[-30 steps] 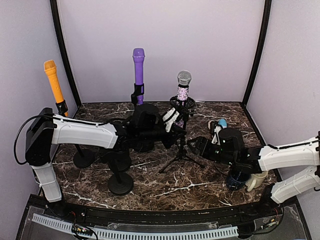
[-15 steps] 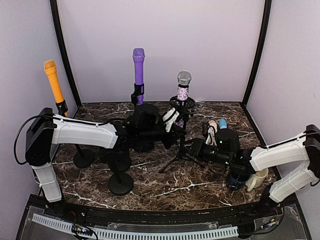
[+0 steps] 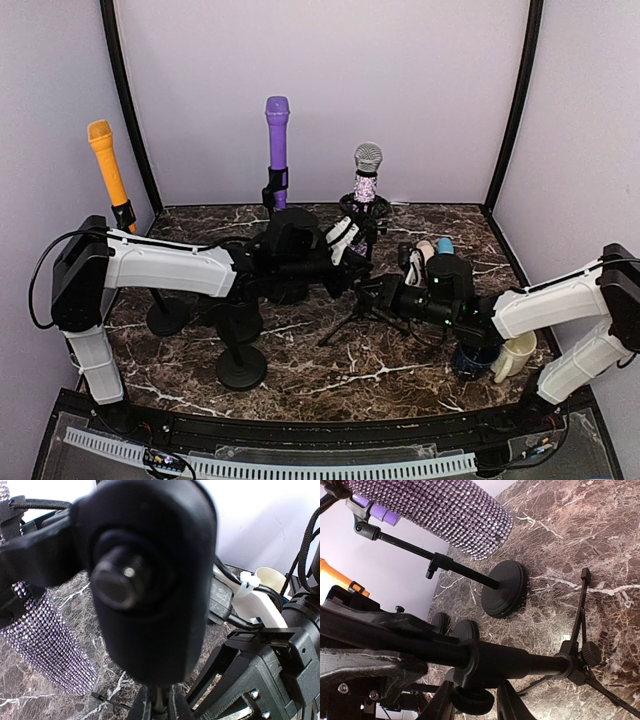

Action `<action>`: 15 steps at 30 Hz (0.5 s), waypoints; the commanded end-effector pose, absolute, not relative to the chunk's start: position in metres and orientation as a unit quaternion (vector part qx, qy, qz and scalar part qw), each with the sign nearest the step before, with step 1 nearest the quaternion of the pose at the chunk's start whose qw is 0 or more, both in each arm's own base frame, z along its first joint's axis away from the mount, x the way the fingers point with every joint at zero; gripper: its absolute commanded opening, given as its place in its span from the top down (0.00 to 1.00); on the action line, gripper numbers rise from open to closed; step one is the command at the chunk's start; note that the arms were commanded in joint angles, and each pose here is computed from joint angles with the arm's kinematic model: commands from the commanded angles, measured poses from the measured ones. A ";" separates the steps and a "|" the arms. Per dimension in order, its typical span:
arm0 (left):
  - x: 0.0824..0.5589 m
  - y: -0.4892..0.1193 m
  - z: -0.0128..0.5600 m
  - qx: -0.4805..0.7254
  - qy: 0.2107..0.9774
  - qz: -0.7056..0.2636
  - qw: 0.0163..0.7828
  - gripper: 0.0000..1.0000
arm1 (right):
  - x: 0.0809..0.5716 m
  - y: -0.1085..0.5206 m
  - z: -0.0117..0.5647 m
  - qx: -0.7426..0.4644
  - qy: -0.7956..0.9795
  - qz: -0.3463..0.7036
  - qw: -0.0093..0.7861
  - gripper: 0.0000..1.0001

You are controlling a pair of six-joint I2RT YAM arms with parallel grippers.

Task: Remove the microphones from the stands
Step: Unscrew the knob on the stand of the microphone stand.

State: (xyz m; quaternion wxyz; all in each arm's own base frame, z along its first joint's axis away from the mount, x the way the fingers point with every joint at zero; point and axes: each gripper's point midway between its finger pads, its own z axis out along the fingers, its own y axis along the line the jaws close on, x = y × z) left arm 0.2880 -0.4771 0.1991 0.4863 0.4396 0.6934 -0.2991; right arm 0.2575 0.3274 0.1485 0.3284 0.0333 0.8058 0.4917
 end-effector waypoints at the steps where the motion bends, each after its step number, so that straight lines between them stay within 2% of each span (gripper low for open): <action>1: 0.281 -0.481 0.201 0.455 0.684 -0.298 0.485 1.00 | 0.268 0.333 0.167 0.034 0.790 0.504 0.348 0.70; 4: 0.282 -0.480 0.201 0.455 0.685 -0.296 0.486 1.00 | 0.270 0.331 0.165 0.036 0.794 0.496 0.350 0.62; 8: 0.282 -0.480 0.201 0.456 0.684 -0.296 0.487 1.00 | 0.270 0.328 0.163 0.043 0.795 0.493 0.352 0.63; 10: 0.282 -0.480 0.201 0.456 0.684 -0.296 0.487 1.00 | 0.270 0.328 0.163 0.043 0.795 0.492 0.352 0.66; 15: 0.281 -0.480 0.201 0.457 0.683 -0.297 0.486 1.00 | 0.276 0.324 0.162 0.048 0.801 0.474 0.363 0.83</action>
